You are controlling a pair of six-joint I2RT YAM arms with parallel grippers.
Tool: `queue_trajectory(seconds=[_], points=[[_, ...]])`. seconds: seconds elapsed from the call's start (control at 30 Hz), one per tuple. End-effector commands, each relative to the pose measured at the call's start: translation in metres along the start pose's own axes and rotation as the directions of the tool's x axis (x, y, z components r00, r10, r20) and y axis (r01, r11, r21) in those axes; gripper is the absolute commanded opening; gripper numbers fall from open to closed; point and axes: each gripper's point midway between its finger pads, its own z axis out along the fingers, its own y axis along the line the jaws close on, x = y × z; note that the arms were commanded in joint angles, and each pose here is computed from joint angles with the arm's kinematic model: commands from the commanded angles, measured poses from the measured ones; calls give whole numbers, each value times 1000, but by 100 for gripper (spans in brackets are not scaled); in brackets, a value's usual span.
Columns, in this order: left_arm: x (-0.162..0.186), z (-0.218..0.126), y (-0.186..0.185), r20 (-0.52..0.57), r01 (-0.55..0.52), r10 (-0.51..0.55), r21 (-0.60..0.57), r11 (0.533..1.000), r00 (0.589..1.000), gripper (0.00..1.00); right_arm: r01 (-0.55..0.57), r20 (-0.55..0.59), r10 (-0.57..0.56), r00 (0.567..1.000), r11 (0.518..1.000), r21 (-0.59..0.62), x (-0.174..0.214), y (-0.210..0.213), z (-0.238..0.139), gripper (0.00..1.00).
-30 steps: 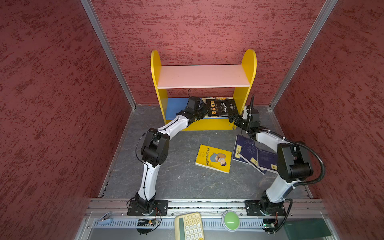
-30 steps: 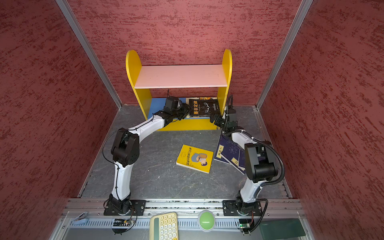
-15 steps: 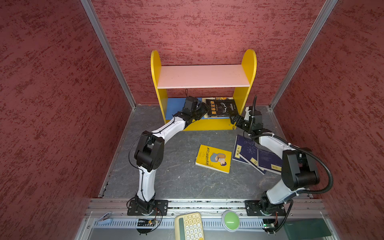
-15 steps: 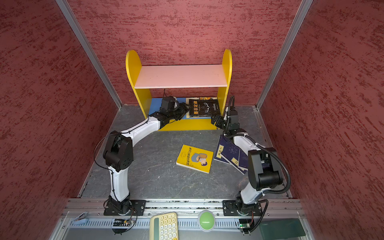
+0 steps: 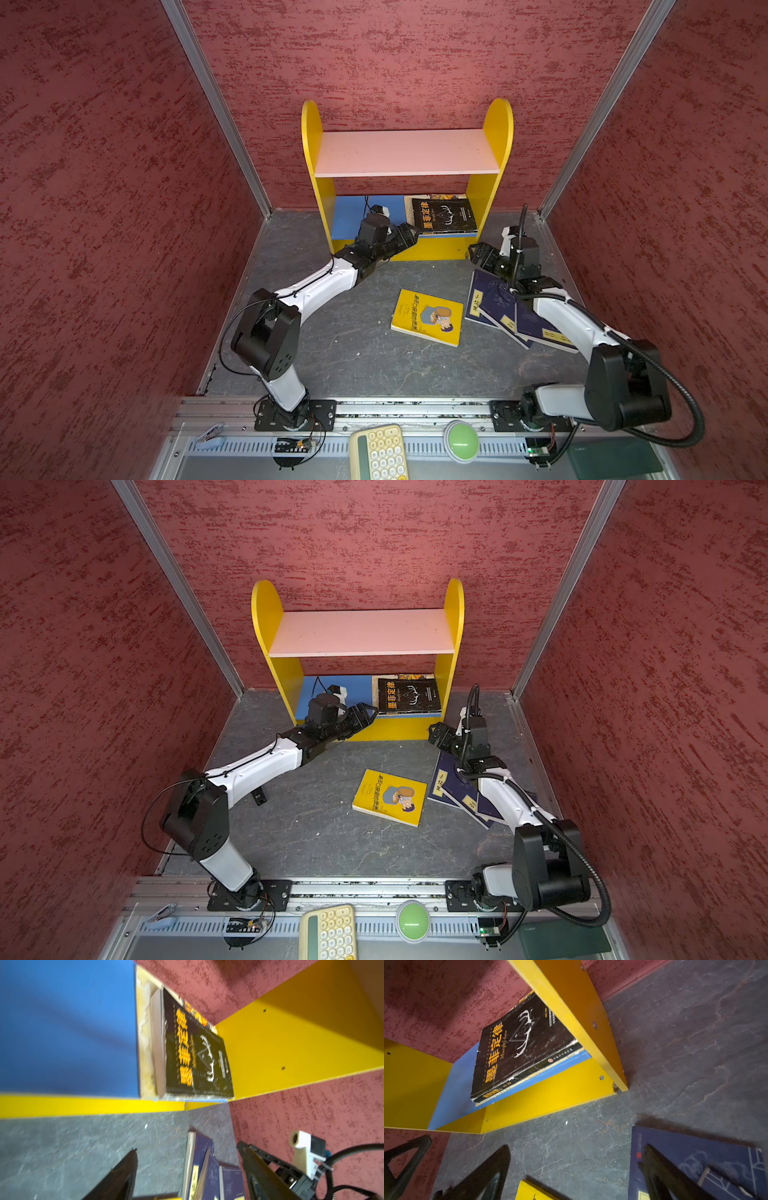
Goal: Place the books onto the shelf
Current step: 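Withdraw both grippers from the shelf and lower them toward the yellow cartoon book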
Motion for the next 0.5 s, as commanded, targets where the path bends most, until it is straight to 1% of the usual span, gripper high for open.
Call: queue_trajectory(seconds=[0.0, 0.13, 0.23, 0.33, 0.47], points=[[24, -10, 16, -9, -10, 9, -61, 998, 1000, 82, -3, -78, 2, 997, 1000, -14, 24, -2, -6, 99], [65, -23, 28, -62, -29, 22, -116, 993, 998, 85, 1, -128, -5, 992, 999, -33, 45, 0, -12, 99], [90, -34, 35, -109, -83, 67, -148, 986, 992, 86, 15, -154, -19, 988, 1000, -28, 58, -2, -18, 99], [111, -43, 47, -172, -129, 96, -196, 972, 980, 86, 28, -178, -32, 984, 999, -27, 68, -2, -24, 99], [144, -56, 58, -264, -161, 103, -206, 965, 959, 88, 43, -211, -47, 976, 999, -25, 81, -4, -27, 99]])
